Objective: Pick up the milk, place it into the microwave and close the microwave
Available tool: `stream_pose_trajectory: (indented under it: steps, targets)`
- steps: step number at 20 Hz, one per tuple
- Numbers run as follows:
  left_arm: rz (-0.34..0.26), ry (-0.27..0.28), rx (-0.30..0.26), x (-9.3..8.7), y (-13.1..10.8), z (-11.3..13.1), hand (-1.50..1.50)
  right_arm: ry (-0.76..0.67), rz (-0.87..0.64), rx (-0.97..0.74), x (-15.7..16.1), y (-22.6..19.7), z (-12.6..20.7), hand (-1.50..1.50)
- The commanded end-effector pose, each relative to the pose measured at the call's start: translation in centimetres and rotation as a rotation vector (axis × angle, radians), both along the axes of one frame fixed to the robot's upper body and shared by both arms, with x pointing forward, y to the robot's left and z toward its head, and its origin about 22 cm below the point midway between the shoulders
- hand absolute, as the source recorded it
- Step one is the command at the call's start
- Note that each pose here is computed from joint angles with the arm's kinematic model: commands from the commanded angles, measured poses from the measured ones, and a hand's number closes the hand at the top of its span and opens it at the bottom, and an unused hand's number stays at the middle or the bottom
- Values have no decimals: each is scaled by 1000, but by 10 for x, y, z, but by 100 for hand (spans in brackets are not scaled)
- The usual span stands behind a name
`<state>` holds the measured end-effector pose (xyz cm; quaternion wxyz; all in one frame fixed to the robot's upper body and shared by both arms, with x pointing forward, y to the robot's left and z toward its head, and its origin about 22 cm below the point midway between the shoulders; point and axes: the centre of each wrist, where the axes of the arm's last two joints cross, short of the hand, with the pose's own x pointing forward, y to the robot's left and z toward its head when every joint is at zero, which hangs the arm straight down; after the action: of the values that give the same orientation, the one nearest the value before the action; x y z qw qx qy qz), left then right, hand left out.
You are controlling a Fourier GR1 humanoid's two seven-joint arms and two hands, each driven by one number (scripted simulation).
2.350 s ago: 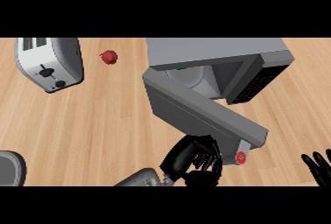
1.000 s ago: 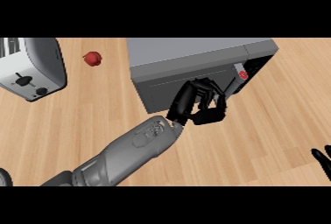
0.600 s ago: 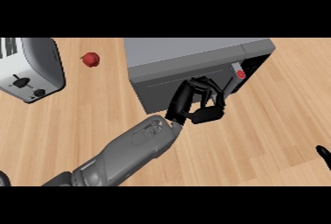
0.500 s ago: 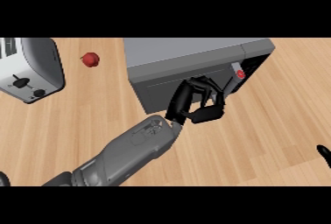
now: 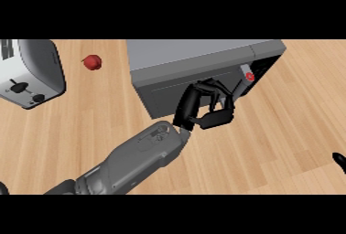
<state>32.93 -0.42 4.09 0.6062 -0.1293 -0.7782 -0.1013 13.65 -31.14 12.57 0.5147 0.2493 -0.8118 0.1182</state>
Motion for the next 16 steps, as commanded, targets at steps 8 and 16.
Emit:
stream_pose_trajectory:
  steps: [8,16]
  targets:
    - [136,-8,-4,26,12,2,150,-6,86,-11,0,4,10,-150]
    - [160,-21,-14,25,13,-3,150,-8,120,-16,0,6,15,-150]
